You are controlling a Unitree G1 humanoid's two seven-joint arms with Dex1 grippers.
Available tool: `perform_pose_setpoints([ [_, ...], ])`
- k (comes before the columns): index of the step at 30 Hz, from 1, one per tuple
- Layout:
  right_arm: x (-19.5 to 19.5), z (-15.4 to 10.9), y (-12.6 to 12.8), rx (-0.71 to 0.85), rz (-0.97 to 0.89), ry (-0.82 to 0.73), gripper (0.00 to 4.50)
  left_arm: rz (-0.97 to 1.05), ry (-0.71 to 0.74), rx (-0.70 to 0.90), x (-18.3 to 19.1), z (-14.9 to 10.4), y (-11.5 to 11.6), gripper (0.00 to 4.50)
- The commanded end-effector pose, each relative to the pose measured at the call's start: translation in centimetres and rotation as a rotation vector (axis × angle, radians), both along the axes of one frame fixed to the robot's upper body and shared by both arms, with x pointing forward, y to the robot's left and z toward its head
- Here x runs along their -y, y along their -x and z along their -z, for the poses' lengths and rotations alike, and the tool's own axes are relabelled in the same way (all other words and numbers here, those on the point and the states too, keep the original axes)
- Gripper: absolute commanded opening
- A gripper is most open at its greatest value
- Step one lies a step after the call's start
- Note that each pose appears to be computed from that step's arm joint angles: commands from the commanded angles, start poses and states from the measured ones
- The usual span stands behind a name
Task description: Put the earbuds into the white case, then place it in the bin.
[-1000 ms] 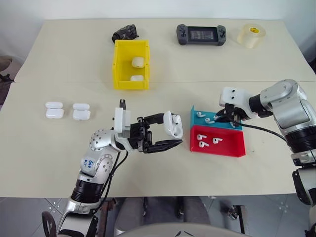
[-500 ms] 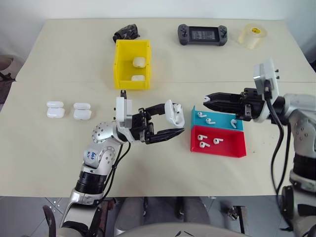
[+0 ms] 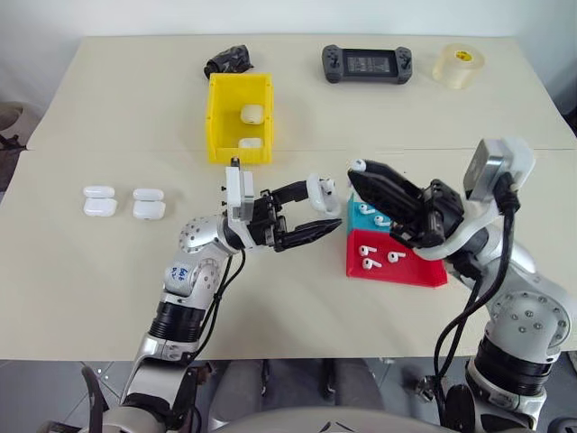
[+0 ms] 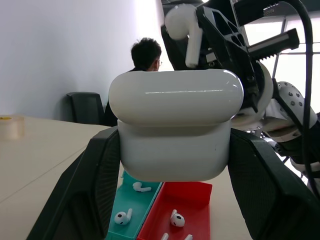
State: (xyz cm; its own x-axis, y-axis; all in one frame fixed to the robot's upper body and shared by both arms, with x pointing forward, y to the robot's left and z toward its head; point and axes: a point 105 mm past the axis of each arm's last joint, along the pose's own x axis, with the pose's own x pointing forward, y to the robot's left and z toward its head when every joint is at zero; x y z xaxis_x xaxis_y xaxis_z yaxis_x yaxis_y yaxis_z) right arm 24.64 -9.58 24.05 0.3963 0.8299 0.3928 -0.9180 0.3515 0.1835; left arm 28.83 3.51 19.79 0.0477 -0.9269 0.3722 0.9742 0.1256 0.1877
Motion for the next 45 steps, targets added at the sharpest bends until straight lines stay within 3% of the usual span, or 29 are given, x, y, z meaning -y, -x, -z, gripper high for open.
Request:
perform_pose_setpoints([
  [1,-0.8,-0.3,0.9,0.026,-0.025,-0.001,0.52,0.014,0.018,0.044,0.4,-1.0,0.2,2.80],
  [21,-0.8,3.2,0.2,-0.123,-0.020,0.043,0.52,0.020,0.054,0.057,0.4,-1.5,0.4,2.80],
  [27,-0.6,3.2,0.7,-0.128,-0.055,0.055,2.55,0.031,0.050,0.067,0.3,-1.6,0.6,2.80],
  [31,0.7,2.1,0.9,-0.049,-0.023,0.099,3.83,-0.015,0.003,0.073,-0.1,-1.1,0.2,2.80],
  [34,2.2,2.1,0.7,-0.035,0.020,0.168,3.83,-0.094,-0.088,0.089,-0.5,-0.3,-0.7,2.80],
  [35,2.8,2.3,0.5,-0.029,0.044,0.218,3.83,-0.135,-0.190,0.120,-0.7,0.7,-1.2,2.80],
  [38,3.4,2.4,0.1,-0.010,0.079,0.323,3.24,-0.187,-0.460,0.231,-1.4,3.0,-2.1,2.80],
  [45,0.5,3.2,-0.8,0.068,0.053,0.522,0.80,-0.111,-0.629,0.290,-1.0,3.9,-1.4,2.80],
])
